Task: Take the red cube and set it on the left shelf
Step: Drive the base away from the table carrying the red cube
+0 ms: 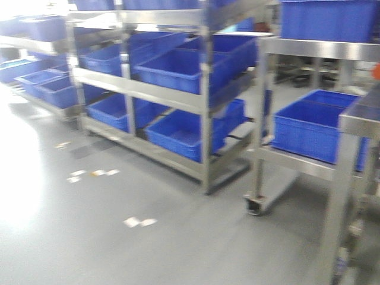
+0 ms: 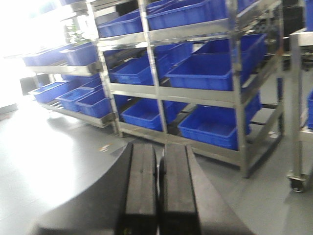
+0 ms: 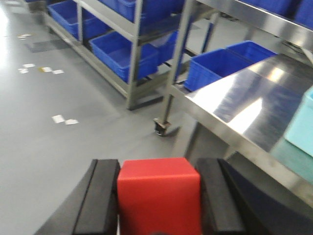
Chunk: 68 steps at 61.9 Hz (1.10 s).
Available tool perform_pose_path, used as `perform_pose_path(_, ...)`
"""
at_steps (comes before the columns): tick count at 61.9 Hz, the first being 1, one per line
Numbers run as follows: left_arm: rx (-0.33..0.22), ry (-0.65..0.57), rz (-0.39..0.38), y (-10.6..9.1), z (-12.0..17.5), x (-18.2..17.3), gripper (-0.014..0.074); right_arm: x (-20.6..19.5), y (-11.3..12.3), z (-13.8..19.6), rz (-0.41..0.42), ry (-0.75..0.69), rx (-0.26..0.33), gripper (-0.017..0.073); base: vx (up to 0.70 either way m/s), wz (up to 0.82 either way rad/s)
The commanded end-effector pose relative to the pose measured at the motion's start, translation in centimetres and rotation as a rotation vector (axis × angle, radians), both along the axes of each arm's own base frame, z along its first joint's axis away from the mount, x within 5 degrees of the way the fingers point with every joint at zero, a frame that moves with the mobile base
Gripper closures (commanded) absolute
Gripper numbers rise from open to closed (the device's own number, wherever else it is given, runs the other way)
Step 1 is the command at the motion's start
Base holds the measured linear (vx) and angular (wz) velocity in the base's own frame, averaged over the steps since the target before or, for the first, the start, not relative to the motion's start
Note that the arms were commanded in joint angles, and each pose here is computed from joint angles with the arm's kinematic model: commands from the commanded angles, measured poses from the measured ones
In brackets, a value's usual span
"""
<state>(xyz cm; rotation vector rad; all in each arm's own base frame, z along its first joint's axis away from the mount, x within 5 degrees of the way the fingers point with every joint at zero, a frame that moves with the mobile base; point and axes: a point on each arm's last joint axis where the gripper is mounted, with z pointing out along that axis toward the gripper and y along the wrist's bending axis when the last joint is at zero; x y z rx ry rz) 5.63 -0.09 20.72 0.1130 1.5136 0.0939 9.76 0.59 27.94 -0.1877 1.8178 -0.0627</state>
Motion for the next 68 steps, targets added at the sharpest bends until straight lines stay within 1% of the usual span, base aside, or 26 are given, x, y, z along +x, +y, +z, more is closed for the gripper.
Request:
perform_pose_path(1, -0.005, -0.069, -0.004, -0.02, 0.08, 0.03, 0.0488, 0.16, -0.01, 1.72, 0.002, -0.115, -0.009, 0.0494, -0.17, 0.61)
perform_pose_path(24, -0.005, -0.069, -0.004, -0.02, 0.08, 0.03, 0.0488, 0.16, -0.01, 1.72, 0.002, -0.115, -0.009, 0.0494, -0.17, 0.51)
perform_pose_path(49, -0.005, -0.069, -0.004, -0.02, 0.08, 0.03, 0.0488, 0.16, -0.01, 1.72, 0.002, -0.115, -0.009, 0.0494, -0.12, 0.38)
perform_pose_path(68, -0.005, -0.069, -0.004, -0.02, 0.08, 0.03, 0.0488, 0.16, -0.01, 1.72, 0.002, -0.115, -0.009, 0.0494, -0.03, 0.29)
